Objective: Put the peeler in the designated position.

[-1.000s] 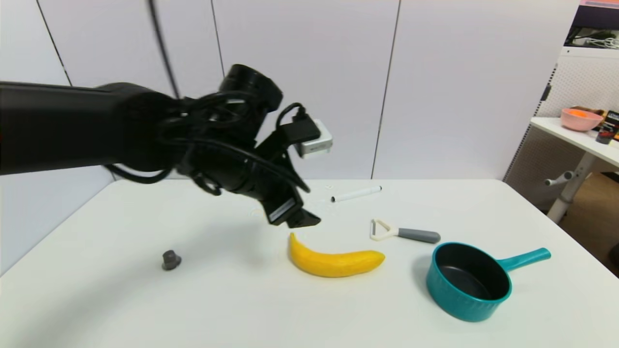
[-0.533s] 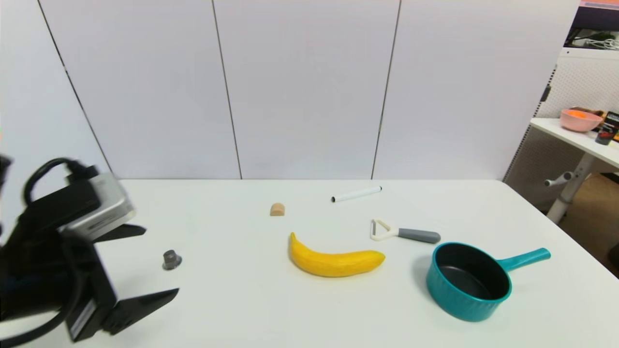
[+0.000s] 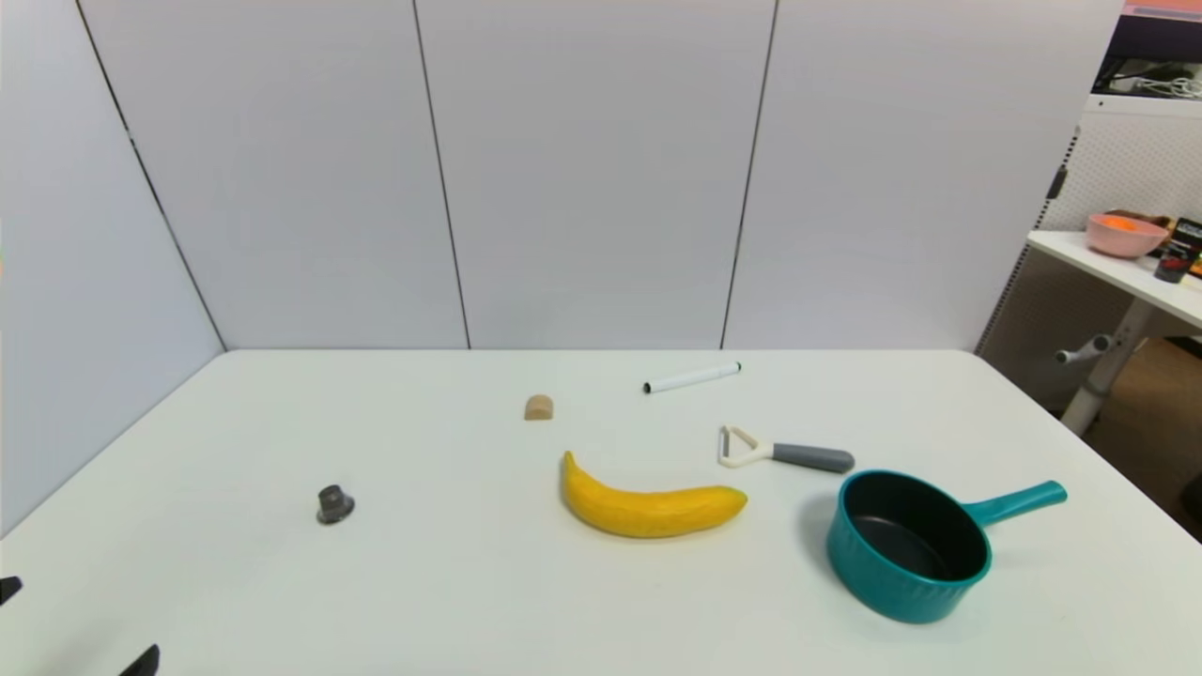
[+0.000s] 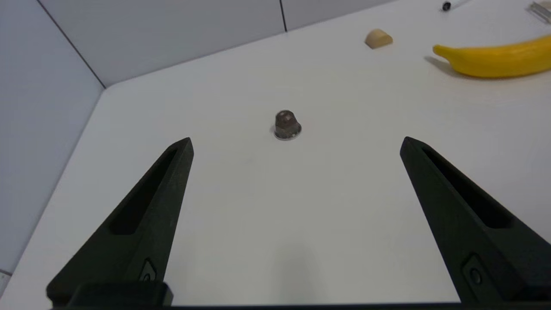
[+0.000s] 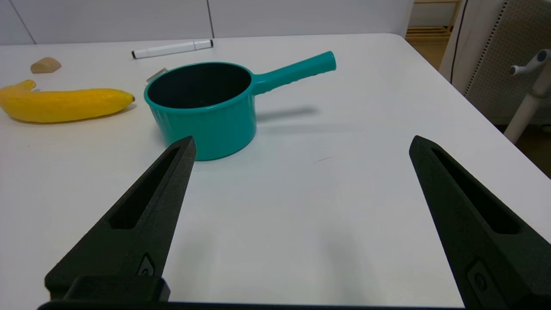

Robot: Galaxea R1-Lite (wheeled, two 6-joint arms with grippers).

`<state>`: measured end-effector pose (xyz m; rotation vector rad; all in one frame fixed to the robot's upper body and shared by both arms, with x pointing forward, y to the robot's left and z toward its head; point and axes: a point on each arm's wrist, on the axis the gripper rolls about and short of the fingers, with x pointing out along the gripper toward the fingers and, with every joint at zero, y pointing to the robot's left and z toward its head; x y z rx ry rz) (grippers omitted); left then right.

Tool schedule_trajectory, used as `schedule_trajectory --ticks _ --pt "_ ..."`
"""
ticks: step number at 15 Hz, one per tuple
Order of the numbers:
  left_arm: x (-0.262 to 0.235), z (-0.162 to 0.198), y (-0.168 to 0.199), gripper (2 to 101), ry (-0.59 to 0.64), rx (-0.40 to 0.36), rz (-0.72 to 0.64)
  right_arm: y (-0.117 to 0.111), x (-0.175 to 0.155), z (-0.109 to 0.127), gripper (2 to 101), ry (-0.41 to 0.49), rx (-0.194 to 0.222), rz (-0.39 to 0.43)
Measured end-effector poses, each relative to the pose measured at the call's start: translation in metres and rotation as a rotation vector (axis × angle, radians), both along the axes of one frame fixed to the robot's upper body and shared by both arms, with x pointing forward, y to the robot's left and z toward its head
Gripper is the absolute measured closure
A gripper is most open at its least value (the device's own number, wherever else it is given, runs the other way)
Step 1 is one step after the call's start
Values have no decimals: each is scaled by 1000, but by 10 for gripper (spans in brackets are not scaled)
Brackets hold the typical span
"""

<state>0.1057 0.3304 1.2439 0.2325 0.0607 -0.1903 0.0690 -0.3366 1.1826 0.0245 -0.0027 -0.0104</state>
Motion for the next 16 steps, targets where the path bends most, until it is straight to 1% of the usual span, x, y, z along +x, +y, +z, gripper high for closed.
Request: schedule_trajectory --ticks 1,2,6,8,10,13,14,16 --pt "-4 -4 1 61 -43 -7 26 0 0 0 43 0 0 0" --pt "-8 -12 1 60 -60 -10 46 0 0 0 43 0 0 0" --pt "-21 -39 2 60 -74 -34 92 0 0 0 43 0 0 0" --pt "-30 -50 2 59 -71 -75 131 0 0 0 43 0 0 0" --pt "-34 -60 3 58 -28 -149 165 0 0 0 43 0 0 0" --pt "-36 -62 4 55 -49 -246 198 0 0 0 43 0 0 0" --pt "-36 -62 4 55 -51 -262 206 0 0 0 43 0 0 0" --pt "-37 -62 4 54 -55 -267 208 0 0 0 43 0 0 0"
